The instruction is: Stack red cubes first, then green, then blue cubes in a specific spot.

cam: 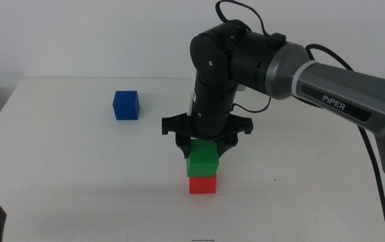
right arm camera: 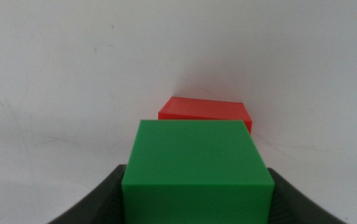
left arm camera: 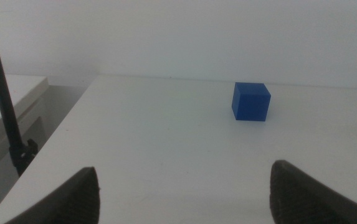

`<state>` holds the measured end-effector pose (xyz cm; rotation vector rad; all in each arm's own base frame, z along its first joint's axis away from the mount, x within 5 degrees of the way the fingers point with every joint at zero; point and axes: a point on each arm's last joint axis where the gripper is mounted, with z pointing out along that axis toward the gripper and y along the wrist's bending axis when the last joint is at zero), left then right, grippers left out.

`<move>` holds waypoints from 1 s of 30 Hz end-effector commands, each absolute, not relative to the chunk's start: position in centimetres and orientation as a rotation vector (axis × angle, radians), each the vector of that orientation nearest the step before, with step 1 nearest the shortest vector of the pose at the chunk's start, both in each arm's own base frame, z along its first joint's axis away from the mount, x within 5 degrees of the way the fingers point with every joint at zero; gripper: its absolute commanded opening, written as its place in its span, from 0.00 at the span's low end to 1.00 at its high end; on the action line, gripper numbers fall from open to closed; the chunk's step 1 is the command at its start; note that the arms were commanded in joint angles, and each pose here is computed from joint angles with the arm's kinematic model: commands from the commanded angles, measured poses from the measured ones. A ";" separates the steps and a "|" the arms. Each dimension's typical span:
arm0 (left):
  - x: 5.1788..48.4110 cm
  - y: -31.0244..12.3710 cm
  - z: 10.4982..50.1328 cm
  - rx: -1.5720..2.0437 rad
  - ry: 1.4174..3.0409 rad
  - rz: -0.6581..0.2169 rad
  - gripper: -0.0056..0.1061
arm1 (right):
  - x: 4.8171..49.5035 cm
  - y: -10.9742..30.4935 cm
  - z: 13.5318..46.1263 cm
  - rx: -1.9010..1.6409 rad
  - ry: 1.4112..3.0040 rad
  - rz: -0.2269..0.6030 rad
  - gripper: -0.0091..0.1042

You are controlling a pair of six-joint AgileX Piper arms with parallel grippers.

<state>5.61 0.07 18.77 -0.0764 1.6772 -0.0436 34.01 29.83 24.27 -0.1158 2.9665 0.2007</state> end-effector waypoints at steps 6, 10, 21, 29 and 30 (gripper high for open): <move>5.5 0.1 19.7 -0.092 1.576 -0.066 0.89 | 33.5 29.0 26.5 -0.129 2.973 0.181 0.19; 5.5 0.1 19.7 -0.092 1.576 -0.066 0.89 | 33.5 29.1 26.3 -0.123 2.980 0.184 0.31; 5.5 0.1 19.7 -0.092 1.576 -0.066 0.89 | 33.2 28.3 28.7 -0.125 2.912 0.186 0.61; 5.5 0.1 19.7 -0.092 1.576 -0.066 0.89 | 31.8 26.5 33.8 -0.176 2.783 0.230 0.62; 5.5 0.1 19.7 -0.092 1.576 -0.066 0.89 | 31.5 26.0 34.8 -0.192 2.754 0.232 0.63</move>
